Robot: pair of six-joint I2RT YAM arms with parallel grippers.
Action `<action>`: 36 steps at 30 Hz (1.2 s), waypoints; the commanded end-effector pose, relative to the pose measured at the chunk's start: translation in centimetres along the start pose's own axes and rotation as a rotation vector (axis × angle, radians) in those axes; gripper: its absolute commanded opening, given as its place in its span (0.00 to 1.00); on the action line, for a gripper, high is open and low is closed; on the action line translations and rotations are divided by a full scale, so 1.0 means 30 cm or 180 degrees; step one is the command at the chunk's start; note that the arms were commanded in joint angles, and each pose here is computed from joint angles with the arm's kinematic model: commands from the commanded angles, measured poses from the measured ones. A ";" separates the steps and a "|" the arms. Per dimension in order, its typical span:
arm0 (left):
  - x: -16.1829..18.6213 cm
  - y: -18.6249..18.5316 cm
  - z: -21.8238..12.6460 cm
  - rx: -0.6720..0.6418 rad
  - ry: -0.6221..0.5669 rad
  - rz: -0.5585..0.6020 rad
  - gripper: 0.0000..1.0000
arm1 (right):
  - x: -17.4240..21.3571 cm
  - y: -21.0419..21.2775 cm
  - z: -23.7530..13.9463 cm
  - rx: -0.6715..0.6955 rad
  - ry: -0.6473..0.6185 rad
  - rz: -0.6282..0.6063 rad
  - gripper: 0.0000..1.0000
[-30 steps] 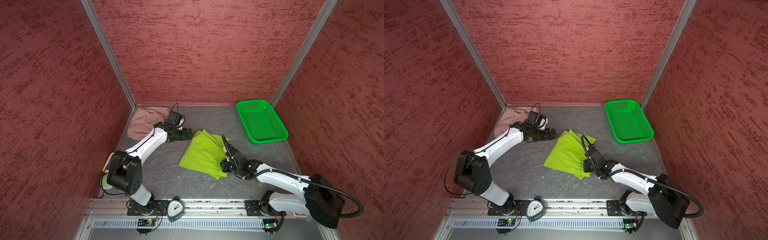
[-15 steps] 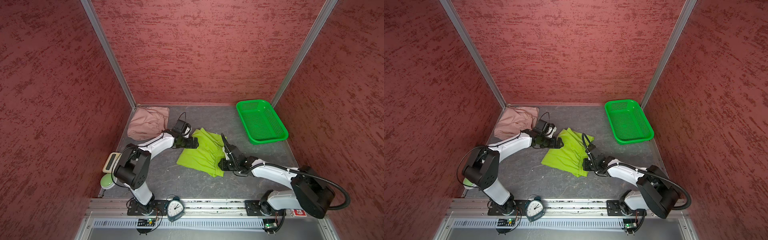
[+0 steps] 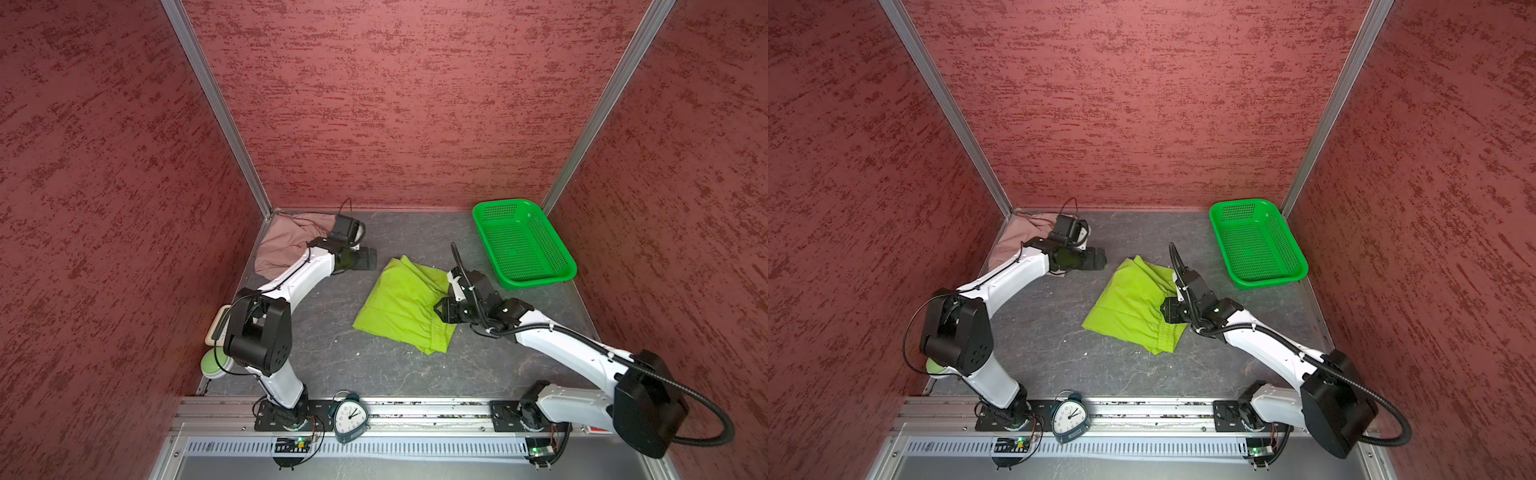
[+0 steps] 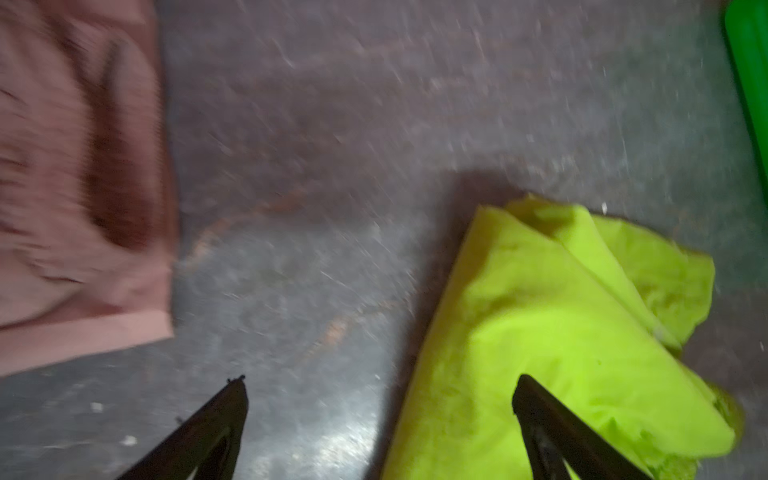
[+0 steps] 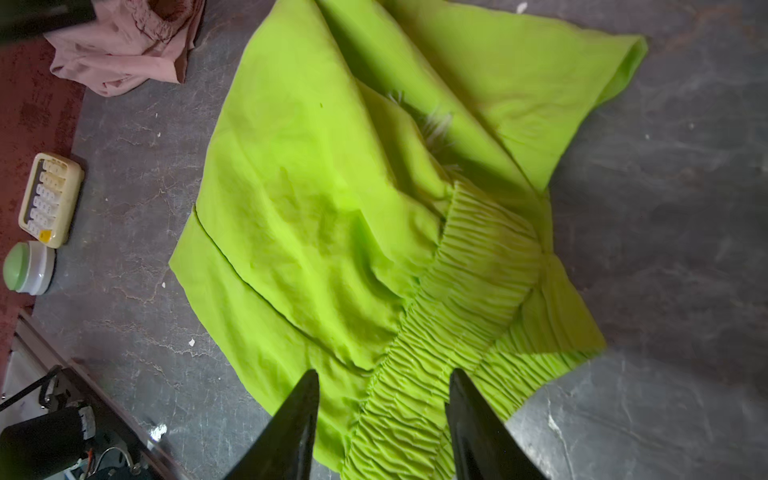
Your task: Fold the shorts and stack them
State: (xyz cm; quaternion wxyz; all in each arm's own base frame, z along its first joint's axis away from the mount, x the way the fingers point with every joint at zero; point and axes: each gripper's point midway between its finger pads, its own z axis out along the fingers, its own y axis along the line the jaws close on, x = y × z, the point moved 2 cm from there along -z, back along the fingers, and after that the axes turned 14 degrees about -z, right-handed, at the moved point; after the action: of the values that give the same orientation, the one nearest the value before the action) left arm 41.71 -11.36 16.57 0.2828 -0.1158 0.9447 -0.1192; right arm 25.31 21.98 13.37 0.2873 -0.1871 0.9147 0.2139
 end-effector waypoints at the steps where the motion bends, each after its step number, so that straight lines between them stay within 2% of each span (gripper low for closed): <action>1: -0.182 0.167 -0.043 -0.0522 -0.0565 -0.0055 0.99 | -0.097 0.096 0.030 -0.0222 -0.0205 -0.0306 0.52; 5: -0.328 0.301 0.003 -0.0931 -0.0932 0.0070 0.99 | -0.143 0.193 0.092 -0.0410 -0.0265 -0.0508 0.55; 9: -0.405 0.419 0.095 -0.1158 -0.0798 -0.0045 0.99 | -0.130 0.261 0.201 -0.0507 -0.0179 -0.0636 0.57; 14: -0.421 0.525 0.233 -0.1054 -0.0469 -0.0322 0.99 | -0.093 0.284 0.285 -0.0426 -0.0016 -0.0637 0.59; 18: -0.376 0.593 0.303 -0.0938 -0.0085 -0.0611 0.99 | -0.069 0.278 0.285 -0.0414 -0.0007 -0.0596 0.60; 26: -0.196 0.577 0.378 -0.0372 0.0471 -0.1057 0.99 | -0.034 0.220 0.255 -0.0453 0.0039 -0.0399 0.67; 33: -0.032 0.464 0.357 0.0176 0.0784 -0.1445 0.99 | 0.018 0.057 0.234 -0.0235 0.0196 -0.0196 0.69; 36: 0.039 0.378 0.324 0.0216 0.0882 -0.1321 0.99 | 0.038 -0.026 0.218 -0.0083 0.0288 -0.0051 0.69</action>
State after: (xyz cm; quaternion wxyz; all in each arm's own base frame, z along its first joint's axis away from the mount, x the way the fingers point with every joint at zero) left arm 47.15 1.86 5.84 0.1845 -0.2846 0.9237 -0.1782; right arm 27.80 26.13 7.62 0.2551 -0.2178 0.9152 0.2233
